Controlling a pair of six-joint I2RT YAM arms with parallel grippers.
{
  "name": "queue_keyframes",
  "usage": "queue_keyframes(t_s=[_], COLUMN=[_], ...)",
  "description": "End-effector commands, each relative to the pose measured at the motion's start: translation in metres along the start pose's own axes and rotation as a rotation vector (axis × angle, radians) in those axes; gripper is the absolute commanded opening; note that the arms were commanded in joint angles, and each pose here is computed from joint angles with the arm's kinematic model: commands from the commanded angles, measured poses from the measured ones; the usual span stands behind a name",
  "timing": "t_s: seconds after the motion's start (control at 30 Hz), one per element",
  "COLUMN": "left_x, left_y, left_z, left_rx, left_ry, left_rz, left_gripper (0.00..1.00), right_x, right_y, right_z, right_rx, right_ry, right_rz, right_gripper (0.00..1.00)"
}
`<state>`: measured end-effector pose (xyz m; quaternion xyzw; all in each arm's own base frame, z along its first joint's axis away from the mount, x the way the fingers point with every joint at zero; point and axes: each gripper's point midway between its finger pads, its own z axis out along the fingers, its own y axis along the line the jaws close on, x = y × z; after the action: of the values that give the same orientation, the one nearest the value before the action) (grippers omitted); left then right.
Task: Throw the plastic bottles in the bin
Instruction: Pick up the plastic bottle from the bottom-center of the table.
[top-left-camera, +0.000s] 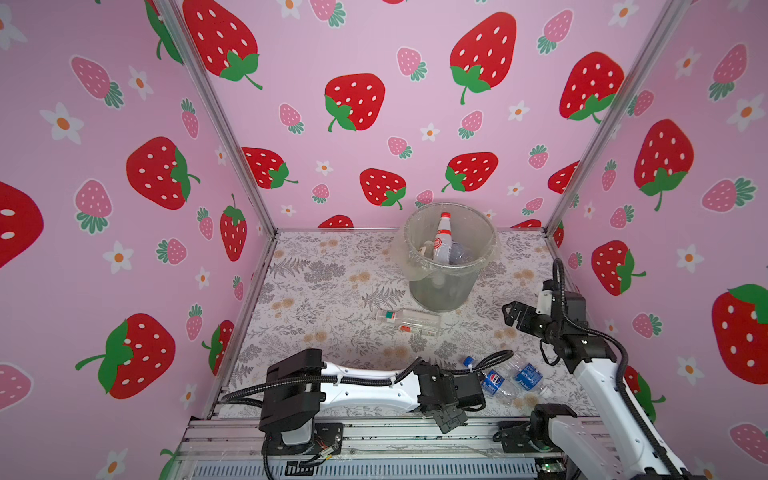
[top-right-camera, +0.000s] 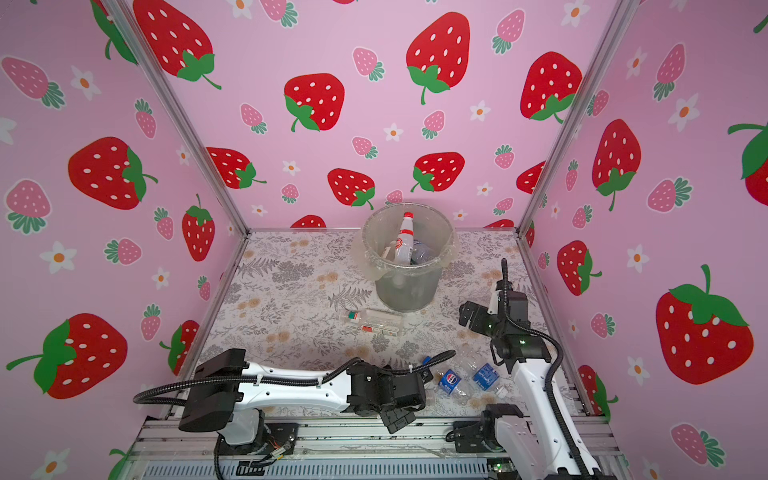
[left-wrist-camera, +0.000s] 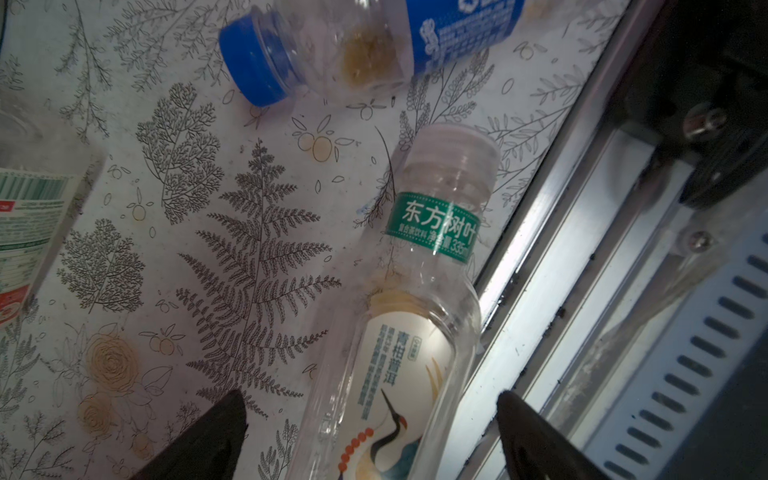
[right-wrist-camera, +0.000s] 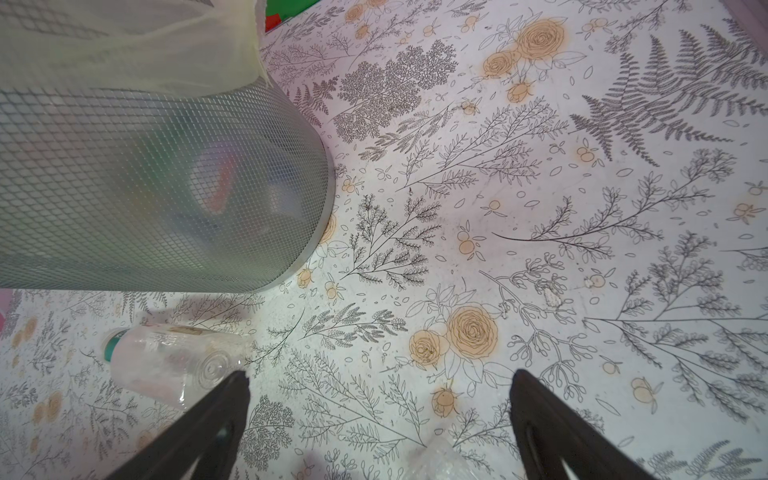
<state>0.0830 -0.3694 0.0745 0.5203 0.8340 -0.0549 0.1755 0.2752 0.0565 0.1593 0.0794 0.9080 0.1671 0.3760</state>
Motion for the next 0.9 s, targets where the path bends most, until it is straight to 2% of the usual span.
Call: queue_keyframes(t_s=[0.0, 0.67, 0.87], left_x=[0.004, 0.014, 0.014], left_y=[-0.001, 0.002, 0.01], left_z=[0.009, 0.026, 0.019], left_rx=[0.013, 0.04, 0.005], left_ry=[0.022, 0.07, 0.067], left_rz=[-0.013, -0.046, -0.043], left_gripper=[0.94, 0.77, 0.67], right_x=[0.005, 0.004, 0.004], right_y=[-0.005, -0.005, -0.005], right_z=[-0.001, -0.001, -0.002], right_rx=[0.016, 0.018, 0.016], right_ry=[0.008, 0.002, -0.002], right_rz=[0.002, -0.001, 0.0], right_gripper=[0.99, 0.99, 0.99])
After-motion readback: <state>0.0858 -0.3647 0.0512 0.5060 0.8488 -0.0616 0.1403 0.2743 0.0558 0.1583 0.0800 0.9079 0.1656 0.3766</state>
